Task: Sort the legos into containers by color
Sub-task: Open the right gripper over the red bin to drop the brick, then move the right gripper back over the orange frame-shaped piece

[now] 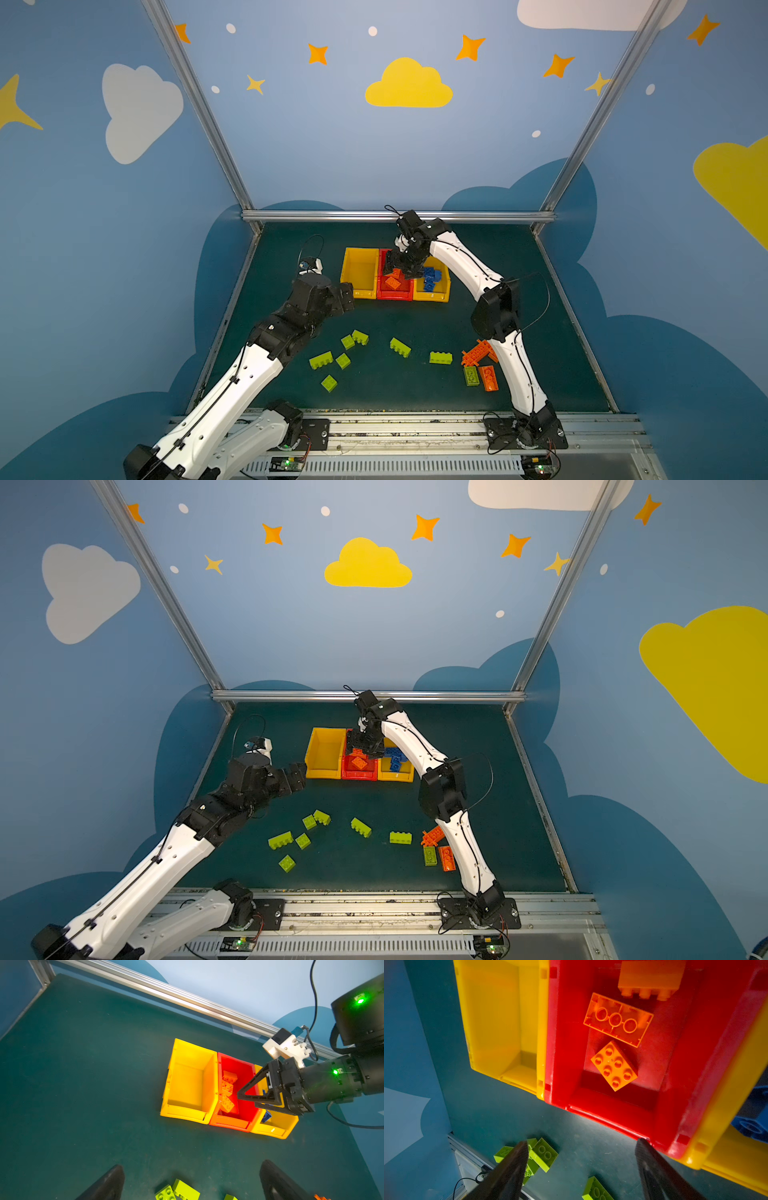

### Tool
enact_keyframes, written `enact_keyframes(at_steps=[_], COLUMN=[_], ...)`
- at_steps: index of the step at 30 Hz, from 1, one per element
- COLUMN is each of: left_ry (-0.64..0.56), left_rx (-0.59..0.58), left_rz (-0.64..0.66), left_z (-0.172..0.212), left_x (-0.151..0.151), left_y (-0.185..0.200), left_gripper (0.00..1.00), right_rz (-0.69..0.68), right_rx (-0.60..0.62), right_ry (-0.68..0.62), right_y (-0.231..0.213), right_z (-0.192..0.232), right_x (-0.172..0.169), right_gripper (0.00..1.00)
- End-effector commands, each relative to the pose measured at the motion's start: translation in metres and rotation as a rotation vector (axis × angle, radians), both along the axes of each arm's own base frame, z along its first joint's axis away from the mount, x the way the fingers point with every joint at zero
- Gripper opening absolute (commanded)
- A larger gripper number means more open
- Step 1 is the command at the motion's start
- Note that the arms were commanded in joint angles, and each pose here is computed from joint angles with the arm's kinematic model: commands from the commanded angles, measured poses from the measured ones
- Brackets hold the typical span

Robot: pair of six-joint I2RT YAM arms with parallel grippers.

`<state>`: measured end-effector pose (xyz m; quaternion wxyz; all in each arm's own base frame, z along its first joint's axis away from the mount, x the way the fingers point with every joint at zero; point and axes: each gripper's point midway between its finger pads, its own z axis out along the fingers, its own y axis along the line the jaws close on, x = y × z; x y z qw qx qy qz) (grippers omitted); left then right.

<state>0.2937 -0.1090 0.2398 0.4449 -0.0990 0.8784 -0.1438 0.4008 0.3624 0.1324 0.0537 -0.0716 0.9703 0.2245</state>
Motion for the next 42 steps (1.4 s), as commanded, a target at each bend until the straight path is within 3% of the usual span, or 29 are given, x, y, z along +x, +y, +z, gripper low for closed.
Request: enact_keyframes(at_steps=[1, 8, 13, 24, 31, 42], left_ry=[-0.032, -0.001, 0.059, 0.136, 0.163, 0.149], left_rx=[-0.036, -0.132, -0.182, -0.135, -0.109, -0.084], left_rz=[-0.063, -0.224, -0.333, -0.636, -0.723, -0.714], left_z=[0.012, 0.005, -0.005, -0.018, -0.022, -0.02], left_x=[0.007, 0.014, 0.014, -0.012, -0.024, -0.024], left_y=[-0.014, -0.055, -0.09, -0.172, -0.195, -0.193], left_gripper=[1.0, 1.0, 1.0, 1.0, 1.0, 1.0], right_rz=[-0.018, -0.174, -0.319, -0.604, -0.678, -0.712], right_rx=[-0.041, -0.165, -0.249, -0.275, -0.291, -0.343], right_ry=[-0.022, 0.005, 0.052, 0.131, 0.145, 0.147], right_y=[-0.026, -0.111, -0.176, -0.241, -0.257, -0.26], right_z=[0.027, 0.017, 0.0, -0.039, -0.056, -0.07], right_x=[-0.016, -0.065, -0.12, -0.212, -0.23, -0.206], right_gripper=[0.79, 0.79, 0.79, 0.77, 0.77, 0.77])
